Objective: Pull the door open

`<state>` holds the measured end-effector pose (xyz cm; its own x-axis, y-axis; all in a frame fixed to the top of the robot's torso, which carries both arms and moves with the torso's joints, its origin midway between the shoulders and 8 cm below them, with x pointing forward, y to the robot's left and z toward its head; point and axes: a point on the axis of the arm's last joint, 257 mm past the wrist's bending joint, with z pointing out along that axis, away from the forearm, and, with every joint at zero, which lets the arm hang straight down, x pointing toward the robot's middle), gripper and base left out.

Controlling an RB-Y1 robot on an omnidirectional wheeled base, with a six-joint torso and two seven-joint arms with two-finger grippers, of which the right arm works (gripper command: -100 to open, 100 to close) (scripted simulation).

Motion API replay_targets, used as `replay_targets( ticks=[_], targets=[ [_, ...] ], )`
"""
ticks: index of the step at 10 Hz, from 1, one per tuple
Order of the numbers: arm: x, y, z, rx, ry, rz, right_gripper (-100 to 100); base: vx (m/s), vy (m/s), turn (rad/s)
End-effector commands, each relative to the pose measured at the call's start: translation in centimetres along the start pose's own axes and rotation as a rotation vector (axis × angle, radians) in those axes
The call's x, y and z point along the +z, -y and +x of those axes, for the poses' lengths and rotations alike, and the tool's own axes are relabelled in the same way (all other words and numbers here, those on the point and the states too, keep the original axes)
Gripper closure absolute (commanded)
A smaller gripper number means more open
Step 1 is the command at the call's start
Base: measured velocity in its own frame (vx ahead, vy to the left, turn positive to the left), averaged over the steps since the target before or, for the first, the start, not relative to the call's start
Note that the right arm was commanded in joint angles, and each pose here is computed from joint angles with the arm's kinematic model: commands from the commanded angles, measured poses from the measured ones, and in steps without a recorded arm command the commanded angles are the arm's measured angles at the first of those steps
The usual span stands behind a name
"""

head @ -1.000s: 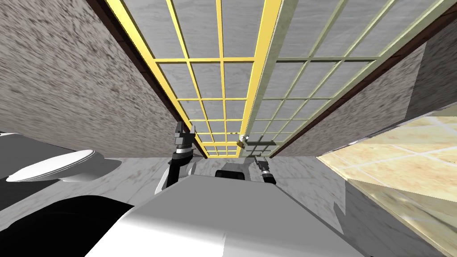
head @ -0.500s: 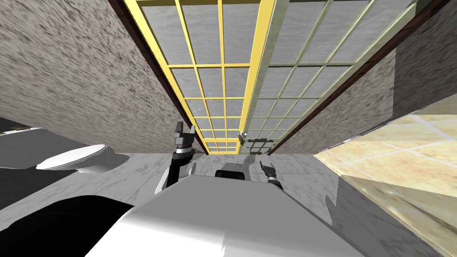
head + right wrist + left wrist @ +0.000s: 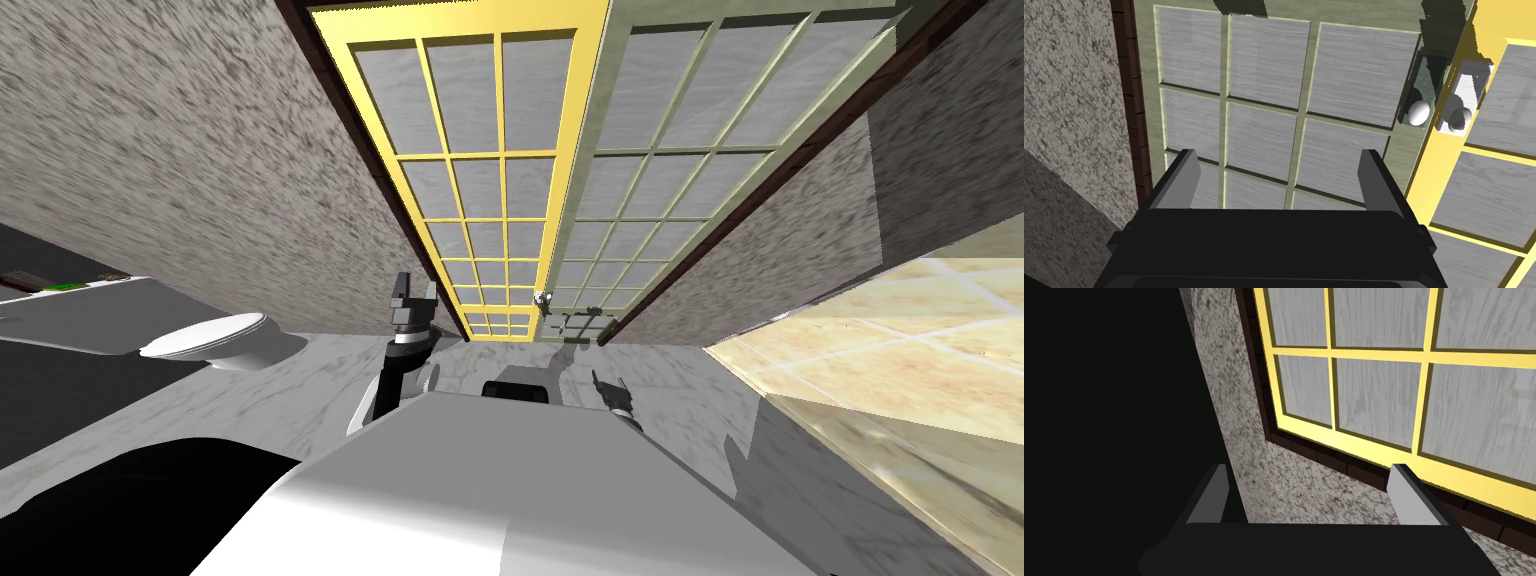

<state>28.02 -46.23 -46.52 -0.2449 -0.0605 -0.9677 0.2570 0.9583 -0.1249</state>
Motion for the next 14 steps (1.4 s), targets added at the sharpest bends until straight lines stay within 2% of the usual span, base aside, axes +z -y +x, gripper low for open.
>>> replay_targets(
  ticks=[1, 3, 4, 5, 8, 11, 12, 13, 14],
  targets=[
    [-0.85, 1.7, 0.8, -0.004, -0.024, 0.048, -100, -0.068, -0.055, 0.109],
    [-1.25, 3.0, 1.4, -0.004, -0.040, 0.095, -100, -0.066, -0.054, 0.187],
    [-0.96, 3.2, 1.5, 0.003, -0.042, 0.123, -100, 0.001, -0.057, 0.211],
    [-0.29, 2.7, 1.1, 0.012, -0.033, 0.130, -100, 0.099, -0.081, 0.243],
    [1.75, 0.6, -0.3, 0.037, 0.001, 0.125, -100, 0.173, -0.061, 0.170],
    [3.95, -2.1, -2.2, 0.061, 0.044, 0.100, -100, 0.187, -0.041, 0.138],
    [3.95, -2.1, -2.2, 0.061, 0.044, 0.100, -100, 0.110, -0.009, 0.039],
    [5.39, -4.0, -3.7, 0.076, 0.077, 0.078, -100, 0.143, -0.028, 0.140],
    [5.39, -4.0, -3.7, 0.076, 0.077, 0.078, -100, 0.149, -0.034, 0.101]
  ],
)
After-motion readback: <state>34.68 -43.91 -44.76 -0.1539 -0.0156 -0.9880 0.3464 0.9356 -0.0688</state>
